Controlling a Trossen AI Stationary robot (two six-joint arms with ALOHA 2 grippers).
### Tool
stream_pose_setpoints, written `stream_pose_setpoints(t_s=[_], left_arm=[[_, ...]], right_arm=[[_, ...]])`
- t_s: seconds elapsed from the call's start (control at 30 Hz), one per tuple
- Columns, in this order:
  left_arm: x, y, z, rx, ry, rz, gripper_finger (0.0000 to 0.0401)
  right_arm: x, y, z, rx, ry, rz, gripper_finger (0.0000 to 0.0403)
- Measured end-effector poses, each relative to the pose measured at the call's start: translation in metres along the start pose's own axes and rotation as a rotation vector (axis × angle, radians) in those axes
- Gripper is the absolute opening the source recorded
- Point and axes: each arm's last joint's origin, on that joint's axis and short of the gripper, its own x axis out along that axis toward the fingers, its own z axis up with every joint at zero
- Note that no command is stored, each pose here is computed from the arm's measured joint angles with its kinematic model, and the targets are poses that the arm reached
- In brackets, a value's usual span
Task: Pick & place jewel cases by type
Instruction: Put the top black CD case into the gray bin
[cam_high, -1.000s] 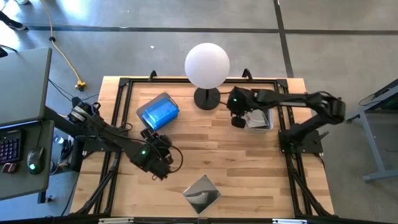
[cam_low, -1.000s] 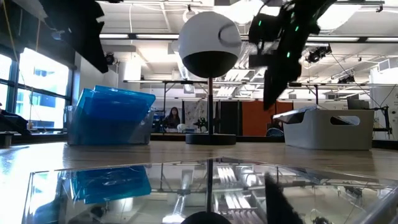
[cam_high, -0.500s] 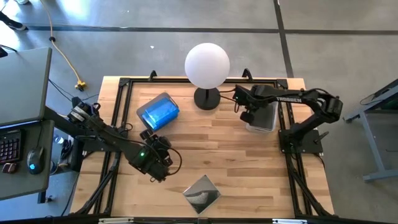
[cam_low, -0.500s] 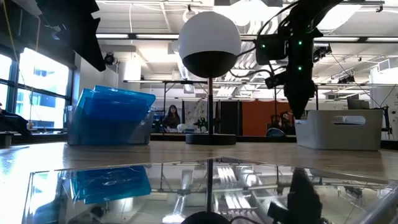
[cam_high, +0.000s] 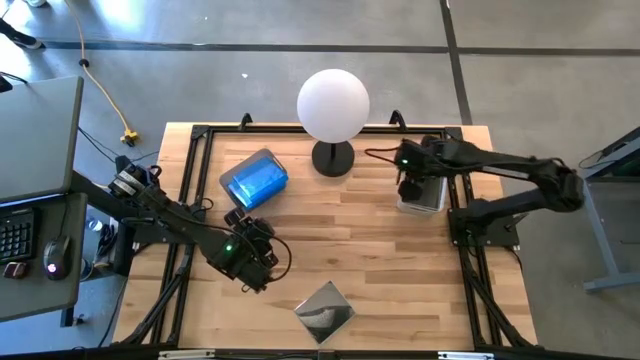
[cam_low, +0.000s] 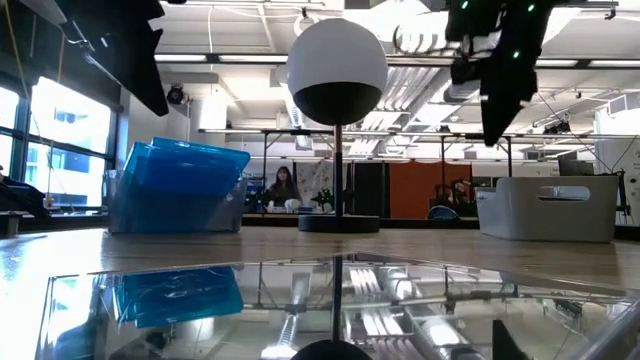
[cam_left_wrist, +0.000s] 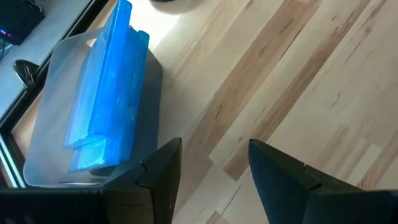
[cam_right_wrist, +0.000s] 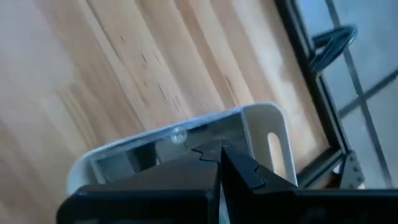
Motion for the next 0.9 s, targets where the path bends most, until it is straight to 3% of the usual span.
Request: stream_pose_setpoints(t_s=[0.1,0.27,0.9], left_arm=[[0.0,0.0,0.0,-0.006,-0.001,-0.003,0.0182],[0.0,-0.003,0.001,-0.027,-0.01,-0.025,0.0182],[0.0,-0.006,0.002,-0.014,-0.017,-0.047,0.0182]], right_arm=[[-0.01,-0.003,-0.003,0.036,-0.063,-0.001,0.0],[-0.005,-0.007,-0.001,0.072,-0.041,0.028,0.0],[0.082,0.006,0.017,0.037,0.327,-0.01,0.0]])
